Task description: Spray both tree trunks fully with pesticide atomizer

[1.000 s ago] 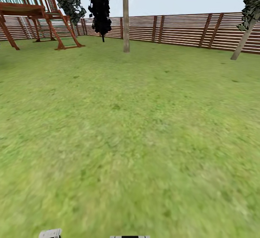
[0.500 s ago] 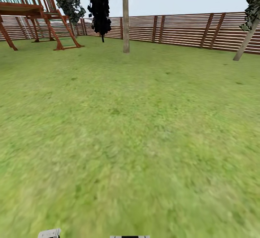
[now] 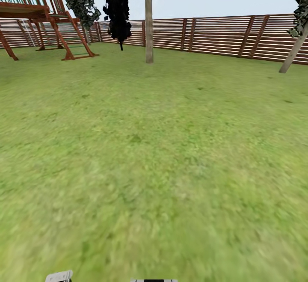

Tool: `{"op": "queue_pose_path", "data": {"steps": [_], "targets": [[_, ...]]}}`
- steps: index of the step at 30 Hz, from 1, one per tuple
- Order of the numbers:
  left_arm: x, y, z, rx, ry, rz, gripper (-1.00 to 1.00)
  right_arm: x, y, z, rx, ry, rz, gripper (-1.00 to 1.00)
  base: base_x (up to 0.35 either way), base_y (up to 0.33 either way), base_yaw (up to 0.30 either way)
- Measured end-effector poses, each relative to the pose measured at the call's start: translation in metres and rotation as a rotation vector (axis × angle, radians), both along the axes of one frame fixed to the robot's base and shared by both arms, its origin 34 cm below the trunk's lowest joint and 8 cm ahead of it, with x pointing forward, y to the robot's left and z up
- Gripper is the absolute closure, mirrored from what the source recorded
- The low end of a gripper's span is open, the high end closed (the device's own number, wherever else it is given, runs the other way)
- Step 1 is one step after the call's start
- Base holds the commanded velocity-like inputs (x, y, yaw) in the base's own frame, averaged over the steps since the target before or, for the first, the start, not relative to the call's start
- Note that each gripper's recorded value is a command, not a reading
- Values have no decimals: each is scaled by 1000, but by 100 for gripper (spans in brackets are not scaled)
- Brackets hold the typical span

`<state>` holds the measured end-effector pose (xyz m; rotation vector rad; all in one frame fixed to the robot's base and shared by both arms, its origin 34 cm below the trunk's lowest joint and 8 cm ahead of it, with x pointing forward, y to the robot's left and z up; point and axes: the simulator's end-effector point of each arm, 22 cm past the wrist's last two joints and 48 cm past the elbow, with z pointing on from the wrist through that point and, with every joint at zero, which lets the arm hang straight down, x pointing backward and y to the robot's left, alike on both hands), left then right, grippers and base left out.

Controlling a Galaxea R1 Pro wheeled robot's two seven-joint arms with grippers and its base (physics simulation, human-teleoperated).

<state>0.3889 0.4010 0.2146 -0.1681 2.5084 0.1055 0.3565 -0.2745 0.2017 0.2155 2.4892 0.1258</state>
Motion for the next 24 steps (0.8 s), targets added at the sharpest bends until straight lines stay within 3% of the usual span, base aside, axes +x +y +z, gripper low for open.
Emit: {"op": "queue_pose_path", "data": {"steps": [24], "targets": [[-1,-1,0,-2,1,0,100,0,0,0,0,0,0,-100,338,0,0]]}}
